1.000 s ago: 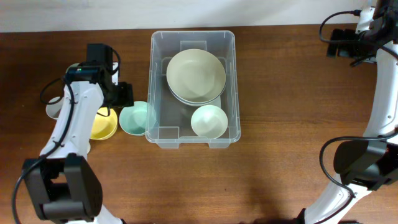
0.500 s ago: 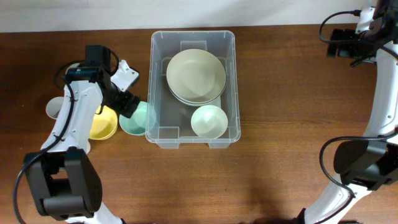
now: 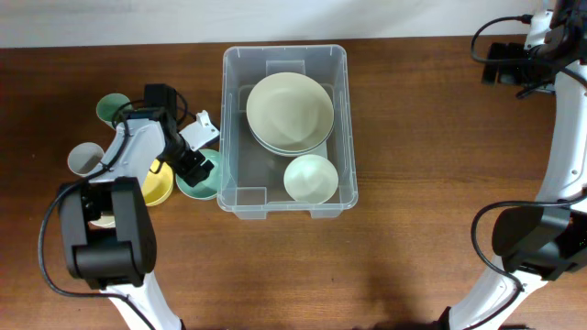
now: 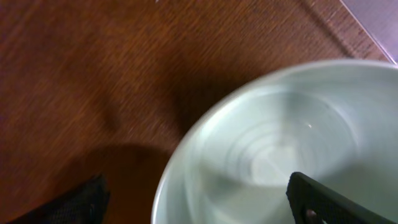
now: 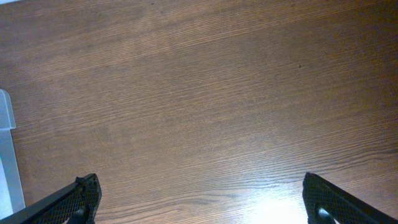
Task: Pack container
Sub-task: 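Grasp the mint-green bowl's rim with the left gripper, then lift the mint bowl and lower it onto the white bowl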
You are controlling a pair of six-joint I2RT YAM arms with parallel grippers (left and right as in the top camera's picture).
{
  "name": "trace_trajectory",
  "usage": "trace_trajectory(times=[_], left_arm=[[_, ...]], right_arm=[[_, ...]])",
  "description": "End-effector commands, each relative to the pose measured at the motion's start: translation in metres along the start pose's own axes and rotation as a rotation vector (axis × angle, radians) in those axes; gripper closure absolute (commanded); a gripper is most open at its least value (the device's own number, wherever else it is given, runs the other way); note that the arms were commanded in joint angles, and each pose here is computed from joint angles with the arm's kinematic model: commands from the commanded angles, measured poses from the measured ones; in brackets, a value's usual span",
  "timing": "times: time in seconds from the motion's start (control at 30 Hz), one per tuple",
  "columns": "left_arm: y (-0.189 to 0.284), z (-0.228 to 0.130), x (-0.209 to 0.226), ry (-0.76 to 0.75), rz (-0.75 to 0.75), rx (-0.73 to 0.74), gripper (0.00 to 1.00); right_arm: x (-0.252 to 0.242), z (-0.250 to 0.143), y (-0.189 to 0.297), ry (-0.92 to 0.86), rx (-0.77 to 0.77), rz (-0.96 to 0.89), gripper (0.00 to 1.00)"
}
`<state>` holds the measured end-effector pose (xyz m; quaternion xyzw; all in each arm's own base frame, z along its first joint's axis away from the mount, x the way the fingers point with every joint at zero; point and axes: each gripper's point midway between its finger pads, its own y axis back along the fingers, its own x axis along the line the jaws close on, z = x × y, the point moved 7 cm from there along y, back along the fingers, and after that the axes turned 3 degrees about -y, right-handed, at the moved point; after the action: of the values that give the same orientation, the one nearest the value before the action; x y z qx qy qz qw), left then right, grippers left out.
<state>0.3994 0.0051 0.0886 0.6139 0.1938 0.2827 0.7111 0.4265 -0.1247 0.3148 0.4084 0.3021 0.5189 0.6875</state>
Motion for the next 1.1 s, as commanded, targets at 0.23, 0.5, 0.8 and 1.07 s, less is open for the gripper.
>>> trace_trajectory(times=[0.23,0.5,0.8,1.07], left_arm=[[-0.012,0.003,-0.001,-0.023,-0.025,-0.039,0.56],[-0.012,0.004,0.0,-0.023,-0.019,-0.042,0.99],[0.01,0.016,0.045,0.112,0.2,-0.079,0.99],[0.128,0.047,0.102,0.452,0.44,-0.202,0.99]], right_arm=[[0.0,0.002,0.012,-0.009,-0.029,0.005,0.01],[0.0,0.002,0.012,-0.01,-0.029,0.005,0.01],[0.0,0.002,0.012,-0.009,-0.029,0.005,0.01],[0.0,0.002,0.012,-0.01,-0.029,0.005,0.01]])
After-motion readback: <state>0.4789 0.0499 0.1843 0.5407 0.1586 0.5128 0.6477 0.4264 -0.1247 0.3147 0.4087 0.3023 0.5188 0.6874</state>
